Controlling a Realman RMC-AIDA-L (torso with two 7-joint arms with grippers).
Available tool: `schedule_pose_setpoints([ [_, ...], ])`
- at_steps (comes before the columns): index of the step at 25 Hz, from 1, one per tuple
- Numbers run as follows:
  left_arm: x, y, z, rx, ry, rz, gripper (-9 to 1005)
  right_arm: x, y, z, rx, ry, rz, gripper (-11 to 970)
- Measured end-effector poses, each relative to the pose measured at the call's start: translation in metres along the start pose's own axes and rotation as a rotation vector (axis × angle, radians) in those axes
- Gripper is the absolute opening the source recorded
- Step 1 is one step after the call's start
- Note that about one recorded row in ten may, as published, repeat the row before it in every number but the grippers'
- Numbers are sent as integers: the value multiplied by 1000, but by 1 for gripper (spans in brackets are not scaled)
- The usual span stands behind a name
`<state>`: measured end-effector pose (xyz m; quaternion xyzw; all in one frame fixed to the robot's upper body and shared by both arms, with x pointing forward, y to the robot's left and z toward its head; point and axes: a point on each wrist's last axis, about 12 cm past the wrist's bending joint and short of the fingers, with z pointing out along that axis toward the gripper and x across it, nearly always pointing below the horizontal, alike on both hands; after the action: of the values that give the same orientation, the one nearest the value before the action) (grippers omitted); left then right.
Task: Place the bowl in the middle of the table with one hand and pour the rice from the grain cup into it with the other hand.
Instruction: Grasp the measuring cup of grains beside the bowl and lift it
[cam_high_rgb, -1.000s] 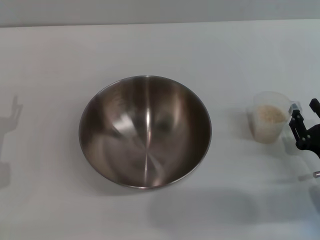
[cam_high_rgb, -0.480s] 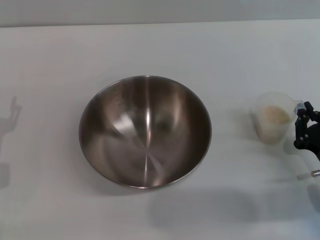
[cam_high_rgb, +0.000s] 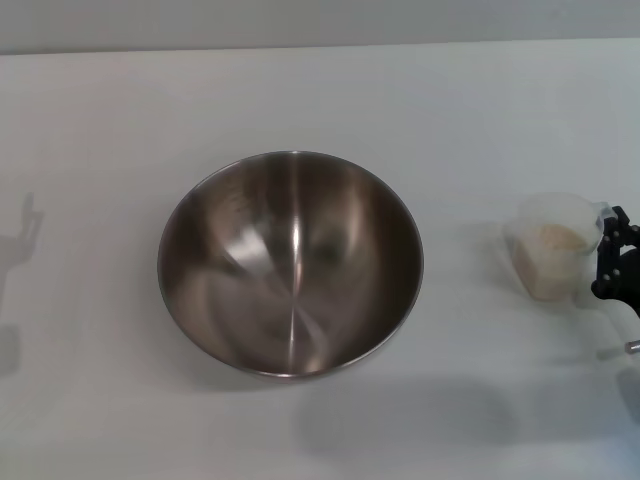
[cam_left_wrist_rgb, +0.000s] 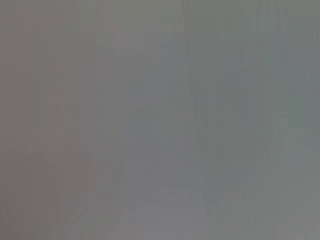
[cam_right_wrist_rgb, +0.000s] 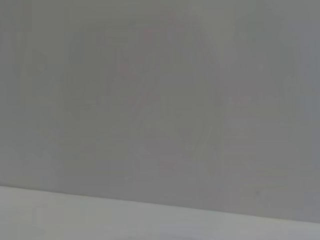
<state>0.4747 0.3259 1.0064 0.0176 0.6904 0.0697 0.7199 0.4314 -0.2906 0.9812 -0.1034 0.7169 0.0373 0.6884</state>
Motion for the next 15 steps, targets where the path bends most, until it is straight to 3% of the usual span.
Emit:
schedule_pose_setpoints([
  [6, 0, 0, 0, 1, 0, 0, 833, -3, -2, -5, 20, -30, -3, 11],
  [15, 1, -2, 0, 12, 4, 2, 833, -22, -1, -13, 34, -203, -69, 11],
])
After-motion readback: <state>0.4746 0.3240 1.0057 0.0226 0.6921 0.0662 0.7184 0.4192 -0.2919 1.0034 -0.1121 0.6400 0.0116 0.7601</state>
